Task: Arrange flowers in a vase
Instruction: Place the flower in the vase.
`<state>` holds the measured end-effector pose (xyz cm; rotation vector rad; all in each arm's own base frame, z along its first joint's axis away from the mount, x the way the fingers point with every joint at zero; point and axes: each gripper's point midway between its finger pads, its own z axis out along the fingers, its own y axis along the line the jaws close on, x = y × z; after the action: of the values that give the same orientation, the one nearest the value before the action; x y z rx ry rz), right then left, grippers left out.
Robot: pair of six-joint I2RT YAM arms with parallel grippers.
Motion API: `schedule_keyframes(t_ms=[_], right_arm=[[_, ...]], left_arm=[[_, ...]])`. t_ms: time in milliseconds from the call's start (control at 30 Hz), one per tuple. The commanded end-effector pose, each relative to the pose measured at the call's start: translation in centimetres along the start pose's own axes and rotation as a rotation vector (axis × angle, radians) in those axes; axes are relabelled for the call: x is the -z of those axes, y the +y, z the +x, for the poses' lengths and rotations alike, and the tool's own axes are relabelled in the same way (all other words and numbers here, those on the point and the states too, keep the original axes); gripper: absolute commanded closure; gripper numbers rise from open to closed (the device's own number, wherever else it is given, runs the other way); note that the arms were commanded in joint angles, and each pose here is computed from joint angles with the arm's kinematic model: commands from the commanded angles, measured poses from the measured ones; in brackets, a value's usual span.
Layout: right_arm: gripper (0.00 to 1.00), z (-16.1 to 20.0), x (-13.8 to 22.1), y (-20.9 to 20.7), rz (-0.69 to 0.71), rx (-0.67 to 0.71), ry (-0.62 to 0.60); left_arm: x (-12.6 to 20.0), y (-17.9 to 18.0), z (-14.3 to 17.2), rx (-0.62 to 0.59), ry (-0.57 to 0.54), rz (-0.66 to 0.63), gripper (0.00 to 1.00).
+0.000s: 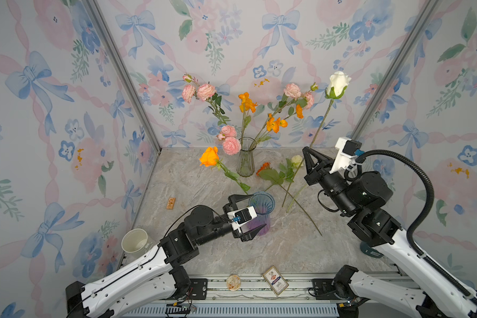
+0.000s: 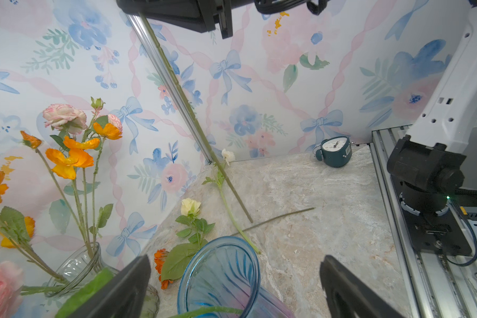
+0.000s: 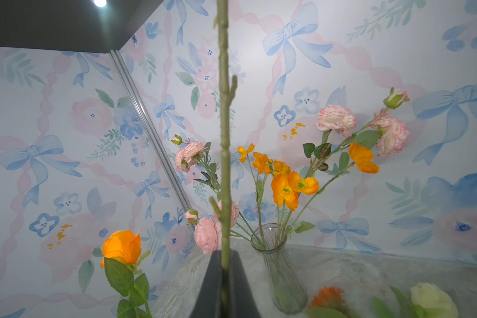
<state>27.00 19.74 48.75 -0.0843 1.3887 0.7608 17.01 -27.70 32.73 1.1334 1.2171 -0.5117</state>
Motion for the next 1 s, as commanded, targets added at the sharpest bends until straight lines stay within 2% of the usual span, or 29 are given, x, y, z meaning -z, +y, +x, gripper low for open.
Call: schedule_keyframes(t_ms=[0,400,600,967], right_arm=[[0.93,-2.2,-0.2,1.6,-0.029,-0.028,-0.080],[0.93,-1.1,-2.1,2.4,-0.047,-0.081,-0.099],[0.92,1.8,-3.2,2.4,-0.053,-0.132,-0.055],[0.92,2.4,-3.4,2.7,-0.043,-0.095,-0.017]], left_arm=[[0.2,-0.1,0.0,-0.003,-0.004,0.014,0.02],[0.0,-0.1,0.1,0.006,-0.003,0.028,0.02],[0.1,0.1,0.2,0.005,-0.003,0.018,0.02],[0.1,0.1,0.0,0.010,-0.010,0.027,0.02]])
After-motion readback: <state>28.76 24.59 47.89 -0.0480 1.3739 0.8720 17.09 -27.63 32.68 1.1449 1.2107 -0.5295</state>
